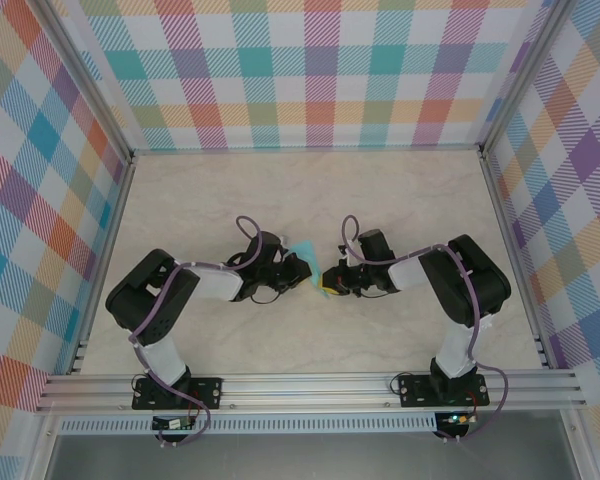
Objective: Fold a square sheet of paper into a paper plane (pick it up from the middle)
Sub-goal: Fold the wing for the fifth time at the center of the table.
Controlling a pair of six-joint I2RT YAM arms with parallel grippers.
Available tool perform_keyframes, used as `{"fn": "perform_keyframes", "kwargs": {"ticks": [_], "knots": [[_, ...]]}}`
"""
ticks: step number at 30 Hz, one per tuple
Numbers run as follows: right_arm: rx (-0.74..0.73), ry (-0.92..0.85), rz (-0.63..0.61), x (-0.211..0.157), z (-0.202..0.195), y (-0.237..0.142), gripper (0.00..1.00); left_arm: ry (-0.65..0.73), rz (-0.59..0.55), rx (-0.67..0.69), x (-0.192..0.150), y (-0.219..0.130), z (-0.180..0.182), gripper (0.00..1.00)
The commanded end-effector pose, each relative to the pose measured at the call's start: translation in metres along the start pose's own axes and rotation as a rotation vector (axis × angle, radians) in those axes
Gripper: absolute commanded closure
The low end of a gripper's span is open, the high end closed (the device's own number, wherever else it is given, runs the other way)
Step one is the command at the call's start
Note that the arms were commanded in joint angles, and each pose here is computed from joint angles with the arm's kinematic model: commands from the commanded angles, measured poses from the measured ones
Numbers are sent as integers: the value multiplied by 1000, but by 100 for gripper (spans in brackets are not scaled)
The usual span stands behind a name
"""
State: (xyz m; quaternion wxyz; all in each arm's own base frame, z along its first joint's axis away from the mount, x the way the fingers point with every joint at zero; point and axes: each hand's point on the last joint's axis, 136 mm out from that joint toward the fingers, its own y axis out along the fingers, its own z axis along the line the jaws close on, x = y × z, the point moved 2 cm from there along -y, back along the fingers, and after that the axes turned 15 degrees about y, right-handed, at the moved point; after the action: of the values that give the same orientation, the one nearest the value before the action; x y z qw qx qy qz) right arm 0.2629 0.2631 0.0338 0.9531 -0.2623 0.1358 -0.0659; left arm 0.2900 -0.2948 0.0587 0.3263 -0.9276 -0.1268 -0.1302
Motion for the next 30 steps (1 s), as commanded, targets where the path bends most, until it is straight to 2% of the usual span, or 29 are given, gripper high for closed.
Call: {"fn": "perform_keyframes", "kwargs": {"ticks": [1, 12, 25, 30], "knots": [[45, 12, 1, 2, 2, -1, 100, 18, 5, -28, -1, 9, -7, 92], [43, 54, -13, 5, -6, -3, 100, 12, 11, -31, -2, 19, -4, 93], [2, 108, -10, 4, -17, -1, 100, 42, -26, -80, 3, 14, -13, 93], [-2, 115, -10, 4, -19, 0, 100, 38, -7, -54, 1, 18, -8, 93]]}}
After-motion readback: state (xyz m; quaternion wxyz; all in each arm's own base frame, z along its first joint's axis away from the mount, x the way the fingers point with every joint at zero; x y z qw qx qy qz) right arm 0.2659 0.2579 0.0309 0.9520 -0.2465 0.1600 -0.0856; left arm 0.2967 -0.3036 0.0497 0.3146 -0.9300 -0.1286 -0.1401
